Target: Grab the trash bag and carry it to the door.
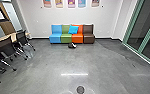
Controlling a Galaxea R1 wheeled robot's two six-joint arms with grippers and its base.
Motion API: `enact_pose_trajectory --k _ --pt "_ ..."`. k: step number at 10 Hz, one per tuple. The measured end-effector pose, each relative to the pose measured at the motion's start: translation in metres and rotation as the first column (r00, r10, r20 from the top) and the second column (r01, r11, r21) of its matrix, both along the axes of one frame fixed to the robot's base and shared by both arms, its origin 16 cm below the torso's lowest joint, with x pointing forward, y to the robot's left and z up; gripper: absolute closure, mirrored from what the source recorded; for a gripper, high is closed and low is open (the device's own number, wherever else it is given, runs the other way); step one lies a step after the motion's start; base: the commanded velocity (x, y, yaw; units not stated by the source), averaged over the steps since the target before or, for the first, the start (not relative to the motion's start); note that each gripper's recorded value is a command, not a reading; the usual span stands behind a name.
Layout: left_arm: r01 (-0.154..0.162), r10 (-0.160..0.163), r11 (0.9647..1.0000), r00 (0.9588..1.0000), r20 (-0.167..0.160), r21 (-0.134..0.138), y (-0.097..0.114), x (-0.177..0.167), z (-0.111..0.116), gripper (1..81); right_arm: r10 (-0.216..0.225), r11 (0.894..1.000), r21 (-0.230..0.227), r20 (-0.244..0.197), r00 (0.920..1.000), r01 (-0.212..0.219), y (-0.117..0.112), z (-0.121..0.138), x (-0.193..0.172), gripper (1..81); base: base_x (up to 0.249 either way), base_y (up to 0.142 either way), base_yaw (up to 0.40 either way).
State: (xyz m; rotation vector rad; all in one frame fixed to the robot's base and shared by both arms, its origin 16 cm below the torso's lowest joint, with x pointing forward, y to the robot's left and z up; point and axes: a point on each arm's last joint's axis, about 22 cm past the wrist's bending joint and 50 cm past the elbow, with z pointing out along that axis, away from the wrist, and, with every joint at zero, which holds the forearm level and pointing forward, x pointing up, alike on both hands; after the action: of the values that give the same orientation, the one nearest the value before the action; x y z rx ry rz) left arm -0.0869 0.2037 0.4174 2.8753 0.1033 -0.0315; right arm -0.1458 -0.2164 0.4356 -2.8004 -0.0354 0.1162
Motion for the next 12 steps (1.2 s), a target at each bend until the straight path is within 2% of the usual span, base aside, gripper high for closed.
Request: enact_pose_trajectory --k 7,12 --pt "-0.002 0.002 1.0 1.0 0.0 -0.004 -0.0035 0.0002 0.0002 1.0 0.018 1.0 0.005 0.005 0.9998 -0.018 0.0011 0.0003 -0.0001 1.0 0.151 0.0 0.0" --pt "-0.004 0.004 1.0 1.0 0.0 -0.007 -0.006 0.0008 0.0003 1.0 0.019 1.0 0.007 0.006 0.9998 -0.019 0.002 0.0003 0.0003 1.0 0.151 0.07 0.0"
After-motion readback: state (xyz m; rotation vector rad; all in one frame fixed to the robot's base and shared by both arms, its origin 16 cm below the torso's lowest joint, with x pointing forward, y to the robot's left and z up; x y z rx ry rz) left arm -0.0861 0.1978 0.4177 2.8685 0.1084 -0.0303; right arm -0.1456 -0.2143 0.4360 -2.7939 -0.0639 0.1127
